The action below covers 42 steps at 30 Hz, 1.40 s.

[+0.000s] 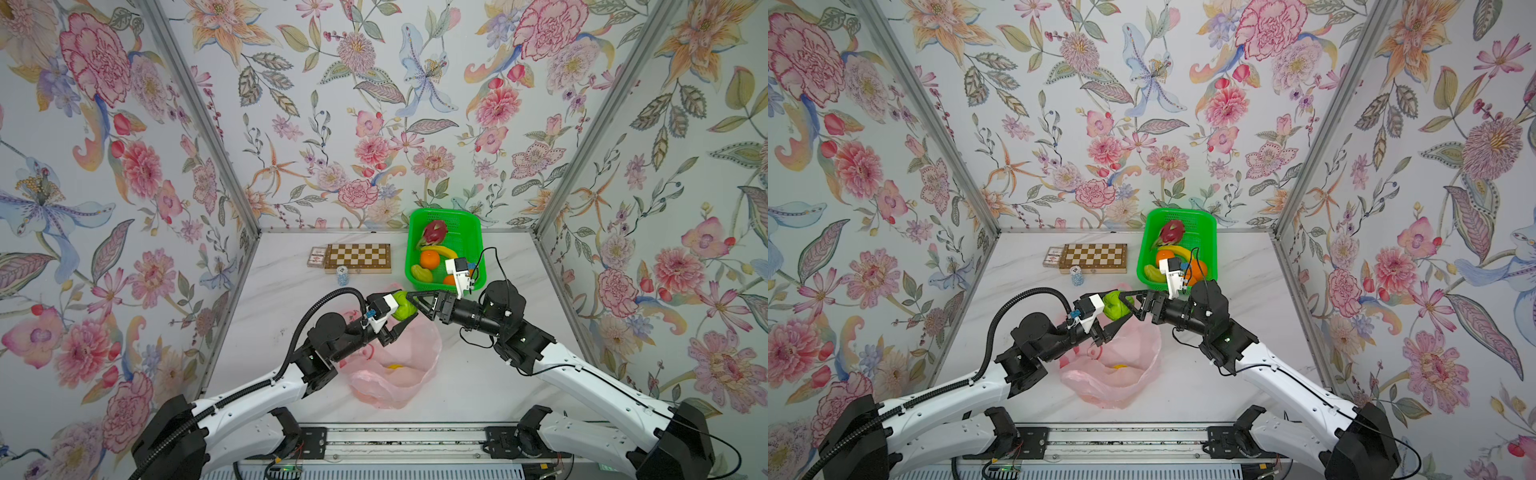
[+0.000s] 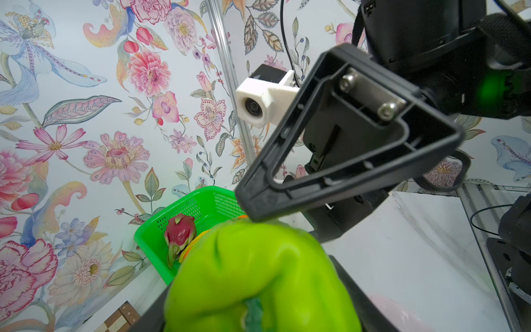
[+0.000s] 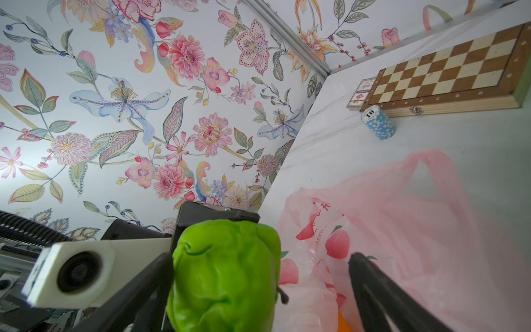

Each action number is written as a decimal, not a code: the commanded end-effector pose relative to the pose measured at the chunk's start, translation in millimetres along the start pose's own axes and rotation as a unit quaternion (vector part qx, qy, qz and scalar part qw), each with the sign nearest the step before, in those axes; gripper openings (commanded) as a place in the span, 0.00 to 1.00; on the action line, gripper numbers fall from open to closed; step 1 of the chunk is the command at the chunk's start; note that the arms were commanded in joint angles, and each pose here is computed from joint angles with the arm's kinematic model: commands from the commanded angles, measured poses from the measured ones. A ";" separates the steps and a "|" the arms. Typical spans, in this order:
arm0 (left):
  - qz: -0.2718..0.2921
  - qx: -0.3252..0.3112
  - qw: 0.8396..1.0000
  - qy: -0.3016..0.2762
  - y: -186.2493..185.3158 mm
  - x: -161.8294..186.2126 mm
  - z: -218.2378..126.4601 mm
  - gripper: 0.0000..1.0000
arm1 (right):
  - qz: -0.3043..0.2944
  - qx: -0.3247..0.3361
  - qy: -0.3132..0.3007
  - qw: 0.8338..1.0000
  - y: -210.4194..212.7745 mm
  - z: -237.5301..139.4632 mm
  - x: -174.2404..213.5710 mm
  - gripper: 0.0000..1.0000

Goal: Untie the knot of the plastic bag and take out the fruit
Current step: 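Grasp the green apple with the right gripper from the left gripper, then carry the green apple to the basket with the right while the left withdraws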

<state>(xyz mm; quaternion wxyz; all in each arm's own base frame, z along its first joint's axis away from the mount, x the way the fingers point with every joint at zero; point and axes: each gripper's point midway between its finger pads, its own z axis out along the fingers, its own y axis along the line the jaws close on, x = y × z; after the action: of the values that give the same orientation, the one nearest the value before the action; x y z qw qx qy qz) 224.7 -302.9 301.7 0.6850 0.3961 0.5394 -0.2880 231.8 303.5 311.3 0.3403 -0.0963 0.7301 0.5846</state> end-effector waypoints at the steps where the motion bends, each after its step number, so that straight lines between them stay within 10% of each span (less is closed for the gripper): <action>1: 0.010 0.021 0.999 -0.046 -2.9 -31.1 3.9 0.36 | -0.018 -0.039 0.025 0.999 21.2 7.3 7.9 0.92; 14: 0.008 0.025 0.999 -0.031 -4.6 -21.5 7.2 0.43 | -0.023 -0.054 0.043 0.997 29.0 19.0 16.9 0.54; 22: -0.005 -0.026 1.000 -0.016 12.2 -16.2 3.1 0.70 | -0.059 0.015 -0.010 0.998 12.9 7.7 -8.2 0.50; 42: -0.047 -0.095 0.990 0.091 34.8 -8.5 -33.9 0.99 | -0.163 0.253 -0.107 0.948 -99.7 -19.0 -137.2 0.52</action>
<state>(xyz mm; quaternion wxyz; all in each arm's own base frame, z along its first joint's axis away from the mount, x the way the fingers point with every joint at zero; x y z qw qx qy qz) 229.6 -265.3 307.3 0.6618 0.3476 0.6182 -0.2430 364.0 230.4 323.9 0.5106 -0.0494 0.7718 0.3756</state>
